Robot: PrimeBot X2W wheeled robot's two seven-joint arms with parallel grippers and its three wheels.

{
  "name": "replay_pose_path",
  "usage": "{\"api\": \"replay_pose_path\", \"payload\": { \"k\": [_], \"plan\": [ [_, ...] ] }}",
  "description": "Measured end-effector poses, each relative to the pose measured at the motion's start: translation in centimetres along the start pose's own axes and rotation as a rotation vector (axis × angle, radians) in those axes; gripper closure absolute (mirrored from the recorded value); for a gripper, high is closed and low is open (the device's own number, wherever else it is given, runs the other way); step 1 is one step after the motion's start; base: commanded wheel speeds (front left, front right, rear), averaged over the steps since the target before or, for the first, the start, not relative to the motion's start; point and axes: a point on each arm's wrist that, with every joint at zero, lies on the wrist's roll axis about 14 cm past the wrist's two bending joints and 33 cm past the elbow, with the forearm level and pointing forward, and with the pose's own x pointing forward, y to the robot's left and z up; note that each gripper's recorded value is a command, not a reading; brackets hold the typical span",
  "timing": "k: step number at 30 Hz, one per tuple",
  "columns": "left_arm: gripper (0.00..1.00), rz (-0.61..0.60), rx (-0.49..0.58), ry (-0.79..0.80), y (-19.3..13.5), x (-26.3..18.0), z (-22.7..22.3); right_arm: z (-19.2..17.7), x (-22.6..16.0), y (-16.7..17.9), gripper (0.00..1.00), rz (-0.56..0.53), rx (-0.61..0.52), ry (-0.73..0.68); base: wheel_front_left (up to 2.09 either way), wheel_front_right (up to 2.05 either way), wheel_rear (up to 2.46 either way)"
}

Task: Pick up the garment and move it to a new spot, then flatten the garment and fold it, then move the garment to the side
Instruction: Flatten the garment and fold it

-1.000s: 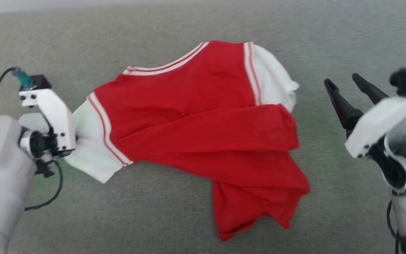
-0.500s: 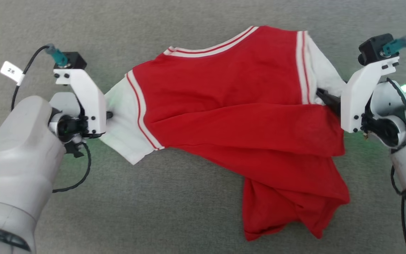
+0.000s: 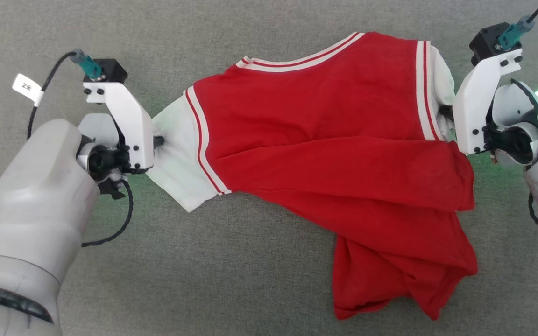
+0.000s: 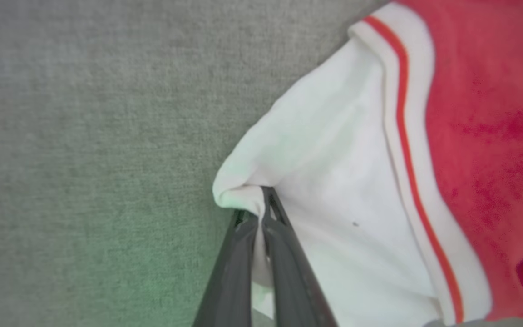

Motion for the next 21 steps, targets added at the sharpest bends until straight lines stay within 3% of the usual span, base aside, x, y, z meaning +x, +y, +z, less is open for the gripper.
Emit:
{"api": "replay_pose_path", "payload": {
  "k": [6,9,21],
  "plan": [
    [1.00,-0.011,0.028,-0.112,-0.5,-2.5,3.8,2.7,-3.4,-1.2,1.00,-0.012,-0.003,-0.114,0.00,0.00,0.00],
    [1.00,-0.025,0.066,-0.205,-1.4,-4.9,6.9,5.2,-6.7,-2.3,1.00,-0.036,-0.017,-0.218,0.00,0.00,0.00],
    [1.00,-0.063,0.169,-0.551,-4.7,-16.3,16.2,12.0,-20.1,-1.6,1.00,-0.030,-0.042,-0.571,0.00,0.00,0.00]
  ]
}}
